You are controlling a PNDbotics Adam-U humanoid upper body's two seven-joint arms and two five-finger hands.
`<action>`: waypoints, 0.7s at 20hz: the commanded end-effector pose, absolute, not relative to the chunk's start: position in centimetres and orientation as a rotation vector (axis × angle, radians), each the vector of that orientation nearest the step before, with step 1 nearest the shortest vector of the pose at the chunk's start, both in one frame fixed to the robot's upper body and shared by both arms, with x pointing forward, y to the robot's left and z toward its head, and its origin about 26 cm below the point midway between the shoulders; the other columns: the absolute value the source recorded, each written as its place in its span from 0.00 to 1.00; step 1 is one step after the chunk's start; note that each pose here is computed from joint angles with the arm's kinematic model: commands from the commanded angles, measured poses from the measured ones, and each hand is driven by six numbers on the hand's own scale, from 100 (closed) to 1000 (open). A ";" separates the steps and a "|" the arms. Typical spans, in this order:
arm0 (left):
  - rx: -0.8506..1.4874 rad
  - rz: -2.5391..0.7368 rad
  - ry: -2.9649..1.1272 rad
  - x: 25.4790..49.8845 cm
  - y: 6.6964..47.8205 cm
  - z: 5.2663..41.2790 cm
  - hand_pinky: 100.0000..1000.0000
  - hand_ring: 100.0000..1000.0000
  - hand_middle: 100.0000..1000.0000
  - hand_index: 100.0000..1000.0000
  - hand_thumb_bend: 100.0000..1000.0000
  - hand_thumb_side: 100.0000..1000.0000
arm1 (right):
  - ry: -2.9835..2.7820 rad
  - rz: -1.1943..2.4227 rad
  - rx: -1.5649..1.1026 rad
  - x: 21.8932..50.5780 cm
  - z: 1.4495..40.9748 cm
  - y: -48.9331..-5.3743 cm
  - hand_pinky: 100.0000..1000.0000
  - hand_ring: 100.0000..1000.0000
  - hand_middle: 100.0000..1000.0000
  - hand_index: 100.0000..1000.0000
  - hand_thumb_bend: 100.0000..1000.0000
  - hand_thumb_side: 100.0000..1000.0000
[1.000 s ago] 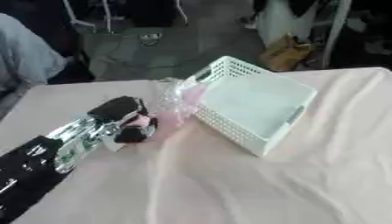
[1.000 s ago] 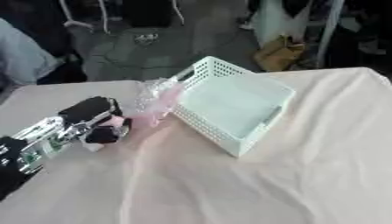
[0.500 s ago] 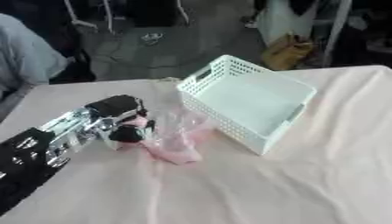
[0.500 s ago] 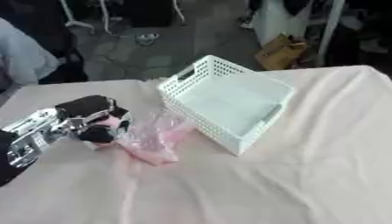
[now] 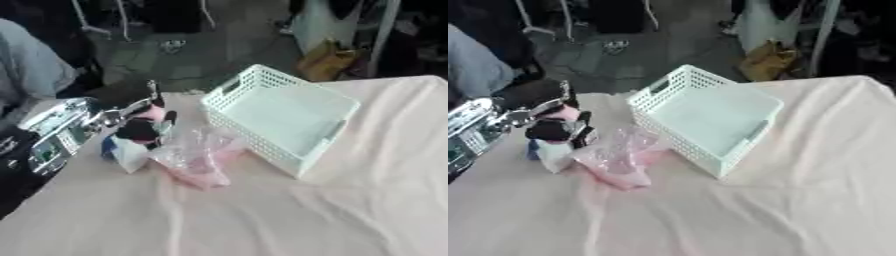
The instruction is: Pick up objects on the table and place them in the box.
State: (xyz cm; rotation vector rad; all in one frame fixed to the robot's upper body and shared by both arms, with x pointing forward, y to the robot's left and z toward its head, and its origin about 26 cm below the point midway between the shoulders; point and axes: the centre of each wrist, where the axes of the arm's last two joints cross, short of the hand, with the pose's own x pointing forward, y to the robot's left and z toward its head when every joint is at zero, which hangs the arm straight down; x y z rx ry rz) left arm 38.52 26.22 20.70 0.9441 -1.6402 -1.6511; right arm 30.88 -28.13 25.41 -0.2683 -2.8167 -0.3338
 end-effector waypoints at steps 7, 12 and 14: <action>1.167 -1.549 -1.865 38.0 23.4 28.4 0.00 0.00 0.00 0.00 0.00 0.63 | -2.836 -0.319 -0.250 30.6 26.2 -28.1 0.83 0.93 0.83 0.83 0.00 0.73; 1.150 -1.469 -1.976 39.7 20.3 30.0 0.00 0.00 0.00 0.00 0.00 0.62 | -2.834 -0.336 -0.234 30.6 26.3 -27.9 0.83 0.93 0.83 0.83 0.00 0.73; 1.138 -1.447 -1.997 40.9 19.3 29.9 0.00 0.00 0.00 0.00 0.00 0.63 | -2.835 -0.343 -0.227 30.7 26.4 -27.8 0.83 0.93 0.83 0.83 0.00 0.72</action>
